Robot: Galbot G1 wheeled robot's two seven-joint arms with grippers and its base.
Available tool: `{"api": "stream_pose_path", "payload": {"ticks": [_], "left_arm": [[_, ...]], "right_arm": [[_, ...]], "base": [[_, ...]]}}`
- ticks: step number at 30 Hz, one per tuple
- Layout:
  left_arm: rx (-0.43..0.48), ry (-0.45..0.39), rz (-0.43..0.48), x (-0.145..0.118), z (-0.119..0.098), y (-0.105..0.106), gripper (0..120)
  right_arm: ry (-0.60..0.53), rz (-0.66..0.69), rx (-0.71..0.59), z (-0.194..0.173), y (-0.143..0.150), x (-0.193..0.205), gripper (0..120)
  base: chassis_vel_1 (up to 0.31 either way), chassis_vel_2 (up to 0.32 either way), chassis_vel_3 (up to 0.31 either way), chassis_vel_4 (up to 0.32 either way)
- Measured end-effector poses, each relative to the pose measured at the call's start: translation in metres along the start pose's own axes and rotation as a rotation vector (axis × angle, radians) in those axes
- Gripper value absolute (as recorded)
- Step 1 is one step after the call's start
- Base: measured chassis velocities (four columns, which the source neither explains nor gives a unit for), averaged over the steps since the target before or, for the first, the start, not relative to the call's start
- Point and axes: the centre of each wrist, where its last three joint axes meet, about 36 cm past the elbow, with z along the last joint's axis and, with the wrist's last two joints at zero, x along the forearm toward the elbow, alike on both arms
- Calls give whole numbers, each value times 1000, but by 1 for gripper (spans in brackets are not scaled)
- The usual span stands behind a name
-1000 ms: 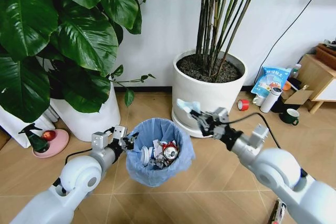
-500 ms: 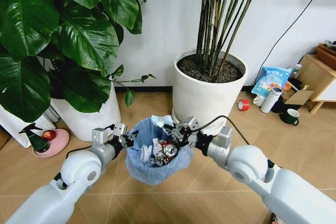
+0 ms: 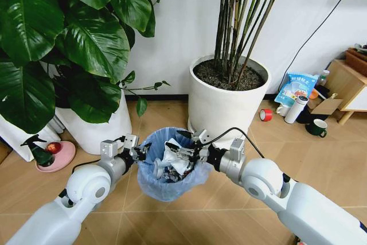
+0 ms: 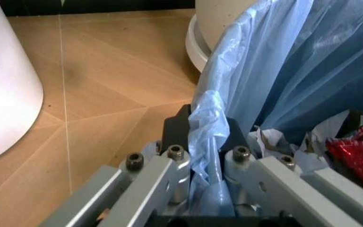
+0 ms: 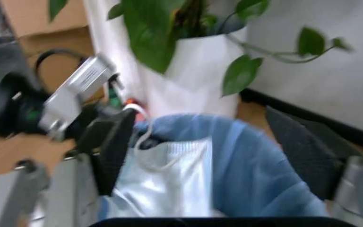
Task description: Pick up the trash bin and place the garbage on the floor into it.
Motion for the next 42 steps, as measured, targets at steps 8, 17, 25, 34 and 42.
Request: {"api": "stream_pose_path", "payload": {"ticks": [8,17,25,34,42], "left_arm": [[8,-19,-17,0,1,1,1],[19,-33,-13,1,1,-3,1],[20,-35,-16,3,5,-6,1],[27,-39,-21,3,7,-10,1],[32,-51,-40,5,6,-7,1]], "right_arm": [[-54,171,1,-13,-15,14,100],[-39,175,10,-17,-17,21,100],[-50,149,23,-23,-17,11,100],[-104,84,43,-51,-19,-17,100],[-93,146,23,-44,-19,-7,100]], "base": [[0,0,0,0],[0,0,0,0],[0,0,0,0],[0,0,0,0],[0,0,0,0]]}}
